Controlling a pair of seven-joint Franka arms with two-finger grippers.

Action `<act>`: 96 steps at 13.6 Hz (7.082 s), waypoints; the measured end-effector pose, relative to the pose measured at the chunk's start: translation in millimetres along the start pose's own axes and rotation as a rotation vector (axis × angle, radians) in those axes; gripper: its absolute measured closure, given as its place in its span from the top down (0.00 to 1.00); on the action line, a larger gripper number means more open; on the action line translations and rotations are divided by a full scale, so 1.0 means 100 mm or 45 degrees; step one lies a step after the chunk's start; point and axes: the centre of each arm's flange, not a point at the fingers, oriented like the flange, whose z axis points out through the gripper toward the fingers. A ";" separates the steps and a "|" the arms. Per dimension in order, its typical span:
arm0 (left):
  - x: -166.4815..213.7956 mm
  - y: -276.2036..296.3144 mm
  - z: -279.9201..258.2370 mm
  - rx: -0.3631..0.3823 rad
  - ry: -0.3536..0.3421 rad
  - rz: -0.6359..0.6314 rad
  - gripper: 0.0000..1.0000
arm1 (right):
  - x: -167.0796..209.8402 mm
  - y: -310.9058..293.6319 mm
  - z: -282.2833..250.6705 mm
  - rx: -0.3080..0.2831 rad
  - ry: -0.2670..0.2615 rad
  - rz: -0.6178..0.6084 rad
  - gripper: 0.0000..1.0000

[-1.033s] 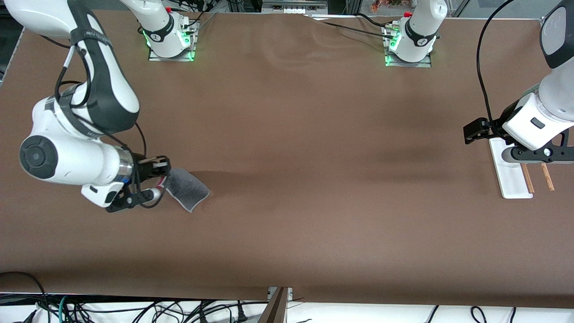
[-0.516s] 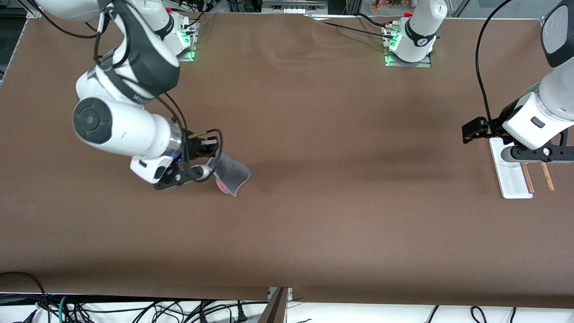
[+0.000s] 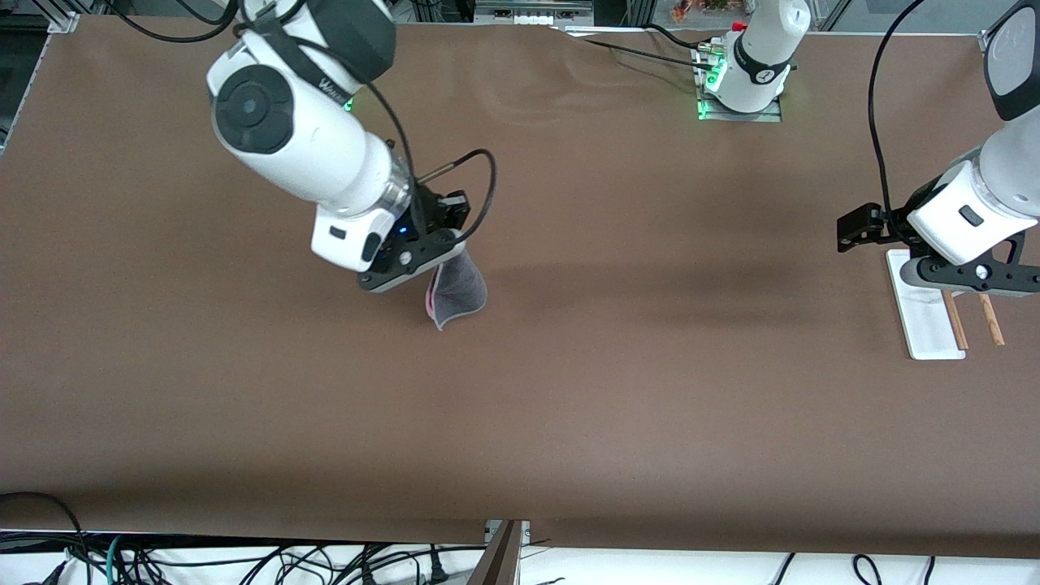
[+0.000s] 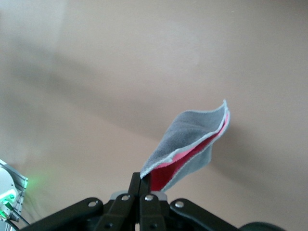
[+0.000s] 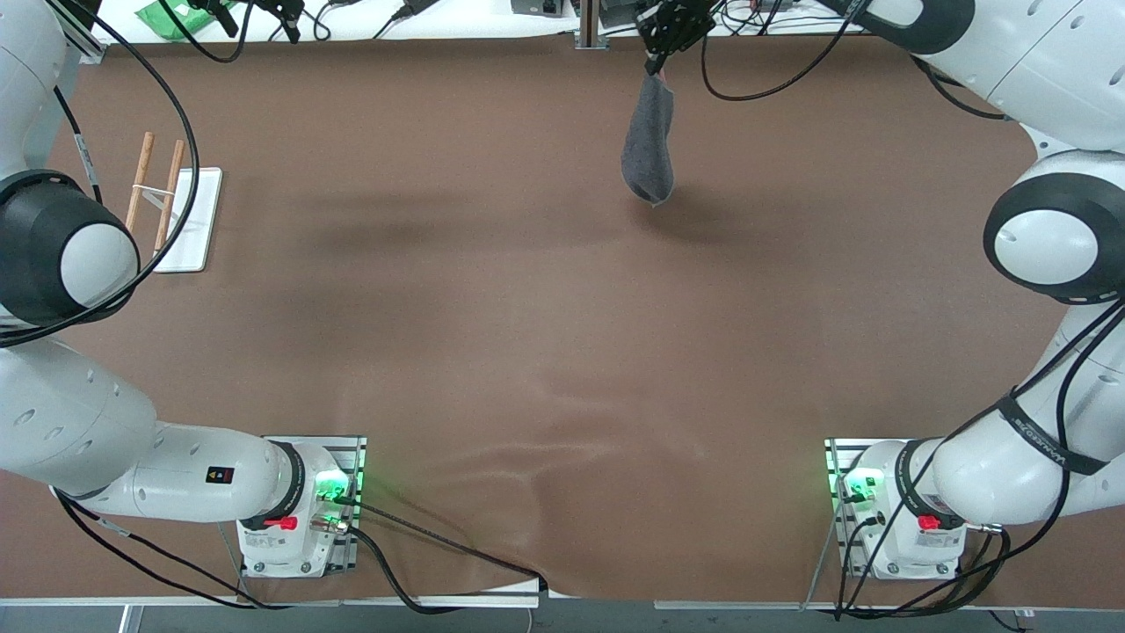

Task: Pass towel and hang on rack
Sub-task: 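Lift the grey towel with the right gripper while the left gripper approaches, then grasp the hanging towel end with the left gripper below the right gripper, then open the right gripper and withdraw it while the left gripper holds the towel, then carry the towel with the left gripper and drape it over the rack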

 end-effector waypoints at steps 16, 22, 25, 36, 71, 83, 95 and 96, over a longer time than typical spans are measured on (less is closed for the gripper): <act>0.61 1.38 2.05 -0.908 0.241 0.849 1.00 | -0.15 -0.82 -0.03 0.058 0.131 -0.107 0.01; 0.42 1.83 2.55 -0.994 0.446 1.112 1.00 | -0.14 -0.83 -0.04 0.061 0.138 -0.107 0.01; 0.30 2.19 2.70 -0.959 0.534 1.149 1.00 | -0.15 -0.84 -0.08 0.063 0.148 -0.109 0.01; 0.02 2.62 3.23 -0.960 0.698 1.184 1.00 | -0.13 -0.86 -0.13 0.077 0.190 -0.111 0.01; 0.25 2.00 2.30 -0.835 0.658 1.580 0.03 | -0.05 -0.62 -0.30 0.066 0.234 -0.065 0.94; -0.01 -1.02 1.53 -0.519 -0.034 1.515 0.03 | -0.04 1.70 -0.87 -0.287 0.070 0.243 1.00; -1.09 -4.00 1.74 -0.362 -0.059 0.991 0.03 | -1.07 3.27 -1.86 -0.471 0.048 0.410 1.00; -1.11 -4.14 1.80 -0.339 -0.066 0.978 0.03 | -1.10 3.31 -1.86 -0.471 0.027 0.389 1.00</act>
